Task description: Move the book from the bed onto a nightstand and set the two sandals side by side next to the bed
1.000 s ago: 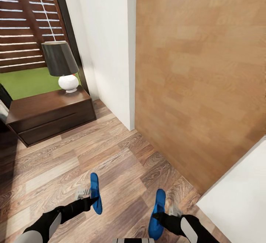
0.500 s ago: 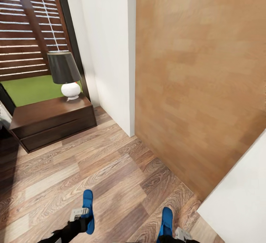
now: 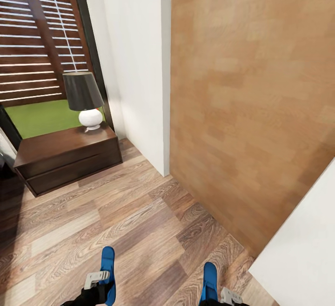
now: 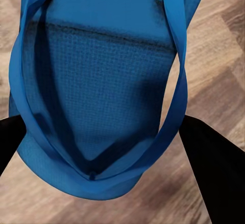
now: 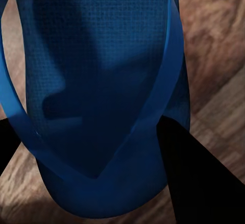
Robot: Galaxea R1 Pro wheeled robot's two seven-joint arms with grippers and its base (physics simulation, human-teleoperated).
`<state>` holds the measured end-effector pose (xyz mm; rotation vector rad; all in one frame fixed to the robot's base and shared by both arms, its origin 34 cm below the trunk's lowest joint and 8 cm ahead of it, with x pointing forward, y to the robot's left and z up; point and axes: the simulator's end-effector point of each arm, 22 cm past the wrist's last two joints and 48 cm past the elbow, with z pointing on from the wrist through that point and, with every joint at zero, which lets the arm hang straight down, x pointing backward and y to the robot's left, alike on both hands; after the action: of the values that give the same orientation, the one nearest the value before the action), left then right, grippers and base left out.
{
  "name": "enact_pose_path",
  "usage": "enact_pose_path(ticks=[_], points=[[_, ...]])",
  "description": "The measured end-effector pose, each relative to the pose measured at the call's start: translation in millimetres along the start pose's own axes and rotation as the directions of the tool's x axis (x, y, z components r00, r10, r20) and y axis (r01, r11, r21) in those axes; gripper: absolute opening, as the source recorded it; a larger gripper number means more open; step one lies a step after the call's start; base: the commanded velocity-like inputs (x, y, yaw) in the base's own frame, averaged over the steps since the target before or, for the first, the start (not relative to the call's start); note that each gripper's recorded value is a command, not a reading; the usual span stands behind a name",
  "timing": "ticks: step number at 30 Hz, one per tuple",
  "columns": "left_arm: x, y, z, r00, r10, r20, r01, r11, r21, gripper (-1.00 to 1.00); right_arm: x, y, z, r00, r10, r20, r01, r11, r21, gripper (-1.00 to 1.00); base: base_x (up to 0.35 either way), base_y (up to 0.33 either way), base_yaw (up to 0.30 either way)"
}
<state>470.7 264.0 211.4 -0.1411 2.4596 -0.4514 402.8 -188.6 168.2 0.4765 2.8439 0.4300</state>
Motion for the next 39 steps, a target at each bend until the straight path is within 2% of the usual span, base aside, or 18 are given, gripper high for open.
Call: enact_pose_path(ticks=[6,18,27,34,39], points=[[0,-2,0.6,1.0,-0.001,0.0,0.001,1.0,0.002,-1.0,0,0,0.0,1.0,0.0,0.0,0.0,1.0,0.0,-1.0,0.0,0.0,0.0],[-23,-11,-5.9,0.999,0.01,0.048,-0.011,1.0,0.015,-1.0,-18,10,-12.0,0.999,-0.011,0.045,0.012,1.0,-0.017,-1.0,0.0,0.0,0.0],[-38,-18,-17.8,0.999,0.01,0.047,-0.011,1.0,0.014,-1.0,-27,18,-29.4,0.999,-0.011,0.044,0.012,1.0,-0.017,-1.0,0.0,0.0,0.0],[-38,-18,-17.7,0.999,0.011,0.046,-0.011,1.0,0.015,-1.0,-26,18,-29.4,0.999,-0.012,0.044,0.013,1.0,-0.017,-1.0,0.0,0.0,0.002],[-38,-18,-17.8,0.999,0.011,0.046,-0.012,1.0,0.015,-1.0,-26,18,-29.4,0.999,-0.012,0.044,0.013,1.0,-0.014,-1.0,0.0,0.0,0.214]])
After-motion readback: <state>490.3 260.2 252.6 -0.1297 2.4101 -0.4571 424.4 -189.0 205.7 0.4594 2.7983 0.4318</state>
